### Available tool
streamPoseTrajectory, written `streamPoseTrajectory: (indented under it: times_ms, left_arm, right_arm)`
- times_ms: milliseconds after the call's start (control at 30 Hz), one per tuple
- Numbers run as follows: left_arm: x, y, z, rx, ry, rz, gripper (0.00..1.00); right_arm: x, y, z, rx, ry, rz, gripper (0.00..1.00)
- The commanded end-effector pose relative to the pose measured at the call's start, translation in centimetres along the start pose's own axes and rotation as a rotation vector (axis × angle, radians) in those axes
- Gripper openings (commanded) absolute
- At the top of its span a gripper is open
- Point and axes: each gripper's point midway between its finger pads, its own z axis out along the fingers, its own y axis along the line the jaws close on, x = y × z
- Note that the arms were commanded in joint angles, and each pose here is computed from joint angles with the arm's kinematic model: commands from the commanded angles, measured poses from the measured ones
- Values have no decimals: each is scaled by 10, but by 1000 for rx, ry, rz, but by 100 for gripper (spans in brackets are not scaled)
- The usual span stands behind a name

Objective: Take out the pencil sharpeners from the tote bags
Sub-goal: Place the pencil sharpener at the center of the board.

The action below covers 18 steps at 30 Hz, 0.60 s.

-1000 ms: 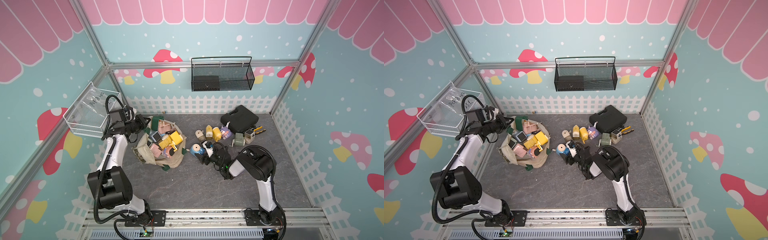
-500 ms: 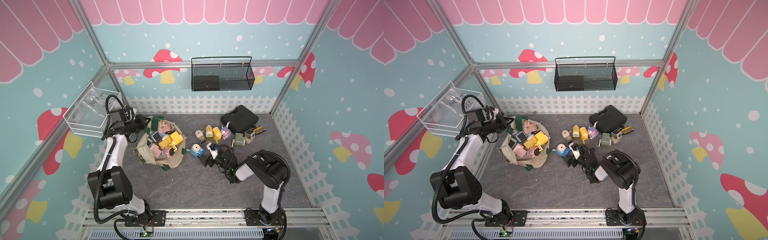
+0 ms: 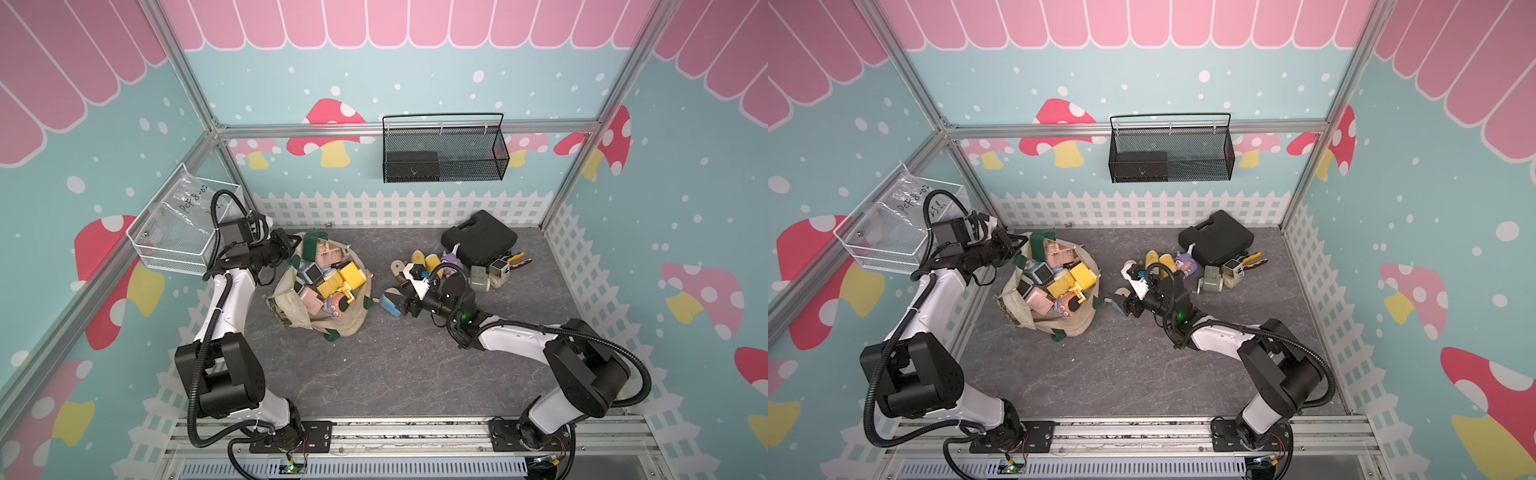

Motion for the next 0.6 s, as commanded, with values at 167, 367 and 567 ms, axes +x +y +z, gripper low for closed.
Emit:
streamPoseTrajectory:
  times_ms: [167,367,567]
  left_arm:
    - [5,3,2,11,22,-24,0]
    - [5,2,1,12,20,-21,0]
    - [5,3,2,13,21,-24,0]
  right_arm:
    - [-14,63,33,-147,144,-2,73]
    - [-14,68,72,-119,226,22,72]
    - [15,43,109,3,353,-36,73]
